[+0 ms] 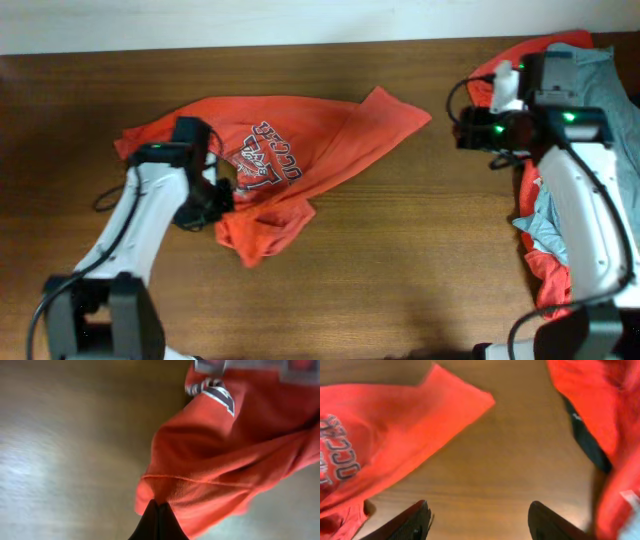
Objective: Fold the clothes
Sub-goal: 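Regrasp the orange shirt's lower edge with the left gripper, then grasp the orange shirt's right corner with the right gripper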
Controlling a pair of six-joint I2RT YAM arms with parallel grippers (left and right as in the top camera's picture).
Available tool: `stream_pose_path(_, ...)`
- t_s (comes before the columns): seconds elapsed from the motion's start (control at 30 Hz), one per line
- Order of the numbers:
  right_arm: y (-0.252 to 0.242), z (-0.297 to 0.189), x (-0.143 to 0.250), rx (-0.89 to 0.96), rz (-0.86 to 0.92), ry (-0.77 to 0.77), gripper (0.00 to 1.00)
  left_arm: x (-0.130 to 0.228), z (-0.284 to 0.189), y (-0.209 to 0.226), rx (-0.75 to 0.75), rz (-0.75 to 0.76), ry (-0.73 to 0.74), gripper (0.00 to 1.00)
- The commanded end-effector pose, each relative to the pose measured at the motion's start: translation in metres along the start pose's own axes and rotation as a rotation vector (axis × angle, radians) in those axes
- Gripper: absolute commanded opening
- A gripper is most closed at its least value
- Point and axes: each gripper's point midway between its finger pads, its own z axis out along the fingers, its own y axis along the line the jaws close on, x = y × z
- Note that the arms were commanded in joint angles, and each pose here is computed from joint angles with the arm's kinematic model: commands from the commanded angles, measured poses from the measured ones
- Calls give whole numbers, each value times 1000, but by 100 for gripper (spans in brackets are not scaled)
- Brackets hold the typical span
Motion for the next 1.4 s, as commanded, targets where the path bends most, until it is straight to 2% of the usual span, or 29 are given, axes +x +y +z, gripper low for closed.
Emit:
stream_pose_path(0.0,34,34,-9,-86,-79,2,68,-22,-25,8,55,-37,-121,0)
stream_pose_path(0.17,71,90,-28,-142,-150,-56,68,-28,-28,13,61,-97,-146,0)
stream_pose_path(0.4,119,155,-48,-184,-231,-179,69,-29,-27,5,67,-73,-155,0)
stream_pose_path(0.67,113,206,-61,-145,-3,-264,69,-24,-26,-10,71,-27,-147,0)
stream_pose_path(1.1,87,244,-54,-26,25,-283,69,-20,-26,-14,70,-13,-137,0)
stream_pose_path(1.37,84,259,-49,-18,26,-285,69,-18,-25,-13,68,-13,-130,0)
